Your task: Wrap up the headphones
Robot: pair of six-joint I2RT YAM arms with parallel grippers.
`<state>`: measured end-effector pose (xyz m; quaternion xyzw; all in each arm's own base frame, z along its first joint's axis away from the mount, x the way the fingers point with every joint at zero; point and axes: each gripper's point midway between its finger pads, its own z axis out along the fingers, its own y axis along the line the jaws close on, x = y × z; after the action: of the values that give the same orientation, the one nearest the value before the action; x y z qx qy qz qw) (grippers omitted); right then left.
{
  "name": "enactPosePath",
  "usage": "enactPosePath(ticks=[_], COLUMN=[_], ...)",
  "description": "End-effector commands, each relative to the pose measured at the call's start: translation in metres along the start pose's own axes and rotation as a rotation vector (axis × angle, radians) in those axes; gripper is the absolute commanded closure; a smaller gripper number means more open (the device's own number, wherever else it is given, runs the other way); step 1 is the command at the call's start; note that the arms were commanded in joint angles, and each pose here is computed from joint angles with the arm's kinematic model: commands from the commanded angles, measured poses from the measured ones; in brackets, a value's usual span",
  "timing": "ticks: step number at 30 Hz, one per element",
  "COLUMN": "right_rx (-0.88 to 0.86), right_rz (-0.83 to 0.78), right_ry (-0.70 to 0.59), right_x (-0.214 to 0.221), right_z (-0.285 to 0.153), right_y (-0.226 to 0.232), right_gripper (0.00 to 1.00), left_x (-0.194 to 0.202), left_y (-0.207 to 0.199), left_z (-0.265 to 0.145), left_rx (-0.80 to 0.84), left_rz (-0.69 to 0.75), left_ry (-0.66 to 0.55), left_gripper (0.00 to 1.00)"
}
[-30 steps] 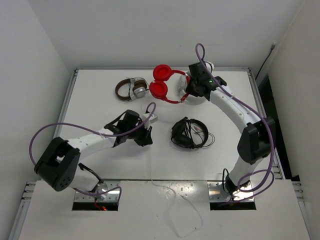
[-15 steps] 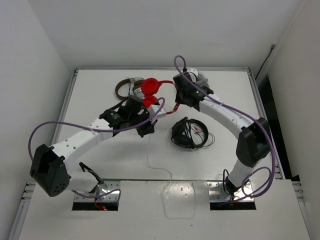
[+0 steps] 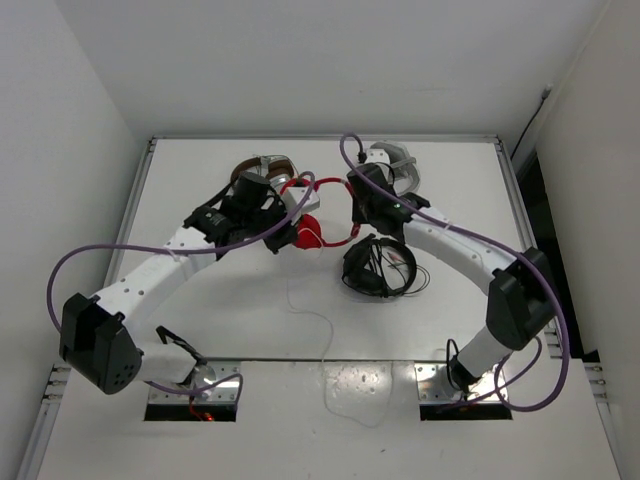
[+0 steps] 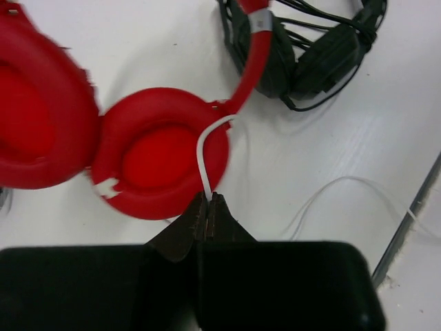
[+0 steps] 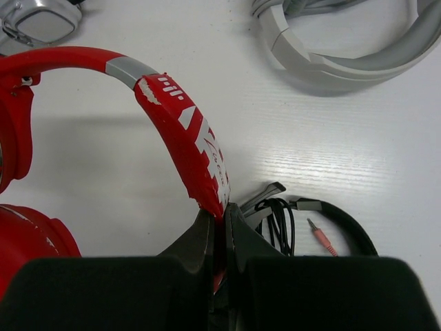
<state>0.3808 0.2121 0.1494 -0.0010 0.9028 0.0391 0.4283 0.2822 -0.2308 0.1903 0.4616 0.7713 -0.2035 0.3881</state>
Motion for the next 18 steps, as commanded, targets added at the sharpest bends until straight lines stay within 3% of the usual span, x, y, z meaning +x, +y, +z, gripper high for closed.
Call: enactPosePath(ticks=[1, 13, 18], right_rx=[-0.127, -0.23, -0.192], right_rz=[0.05, -0.115, -0.168], right_ry=[-0.133, -0.142, -0.163], right_x=[-0.039, -0.024, -0.018], right_z=[-0.022, -0.039, -0.042], right_y=[0.023, 0.051, 0.047], right_gripper=[1.0, 1.0, 1.0], left_x=[-0.032, -0.052, -0.057], left_y=[0.019, 0.049, 0.067], left_z=[-0.017, -0.024, -0.034], left_rx=[-0.074, -0.175, -0.221], left_rz=[0.003, -0.031, -0.042], left_ry=[-0.114, -0.187, -0.209], left_gripper=[1.0, 1.0, 1.0])
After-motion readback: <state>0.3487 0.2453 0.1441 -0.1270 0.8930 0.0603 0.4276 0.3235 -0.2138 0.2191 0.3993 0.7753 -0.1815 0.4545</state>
